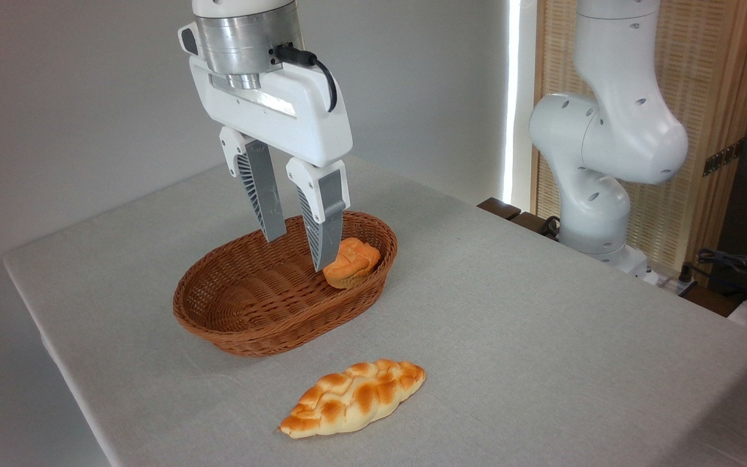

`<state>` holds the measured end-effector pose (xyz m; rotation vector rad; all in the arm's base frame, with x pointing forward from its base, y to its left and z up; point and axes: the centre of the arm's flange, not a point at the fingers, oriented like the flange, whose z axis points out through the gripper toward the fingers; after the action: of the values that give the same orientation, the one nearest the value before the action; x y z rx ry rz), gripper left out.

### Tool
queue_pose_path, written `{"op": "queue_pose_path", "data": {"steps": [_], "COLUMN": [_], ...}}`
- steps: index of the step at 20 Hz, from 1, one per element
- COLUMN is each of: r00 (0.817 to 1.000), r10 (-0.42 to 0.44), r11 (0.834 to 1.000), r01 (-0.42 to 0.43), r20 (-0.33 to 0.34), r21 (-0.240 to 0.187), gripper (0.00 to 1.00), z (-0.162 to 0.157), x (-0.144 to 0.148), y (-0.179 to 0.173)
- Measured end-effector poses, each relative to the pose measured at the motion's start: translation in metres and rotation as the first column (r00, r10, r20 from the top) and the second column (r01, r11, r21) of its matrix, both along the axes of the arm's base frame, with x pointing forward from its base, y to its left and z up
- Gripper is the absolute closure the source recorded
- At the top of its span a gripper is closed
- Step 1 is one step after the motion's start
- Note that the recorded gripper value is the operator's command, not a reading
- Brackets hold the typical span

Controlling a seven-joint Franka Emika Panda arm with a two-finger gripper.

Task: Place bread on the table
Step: 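Lower the open gripper into the wicker basket onto the orange roll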

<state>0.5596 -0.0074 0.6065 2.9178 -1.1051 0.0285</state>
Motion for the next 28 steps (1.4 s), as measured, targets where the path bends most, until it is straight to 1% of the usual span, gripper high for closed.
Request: {"op": "queue_pose_path", "data": {"steps": [10, 12, 14, 18, 21, 22, 24, 25, 28], "r00": [1.000, 1.000, 0.998, 0.986, 0.972, 0.968, 0.961, 0.958, 0.945], "r10": [-0.010, -0.022, -0.051, -0.144, -0.210, -0.229, -0.257, -0.267, -0.292], "r11": [1.000, 1.000, 0.999, 0.990, 0.977, 0.973, 0.966, 0.964, 0.956], "r01": [0.010, 0.022, 0.051, 0.144, 0.212, 0.231, 0.256, 0.265, 0.290], "r20": [-0.001, -0.010, -0.031, -0.083, -0.104, -0.106, -0.100, -0.104, -0.145], "r21": [0.000, -0.006, -0.011, -0.001, 0.008, 0.002, -0.028, -0.036, -0.036], "gripper": [0.00, 0.00, 0.00, 0.00, 0.00, 0.00, 0.00, 0.00, 0.00], "z": [0.000, -0.002, -0.010, -0.037, -0.068, -0.078, -0.103, -0.114, -0.146], "x": [0.000, -0.004, -0.013, -0.038, -0.058, -0.062, -0.071, -0.075, -0.089], "y": [-0.005, -0.013, -0.030, -0.081, -0.117, -0.129, -0.151, -0.159, -0.173]}}
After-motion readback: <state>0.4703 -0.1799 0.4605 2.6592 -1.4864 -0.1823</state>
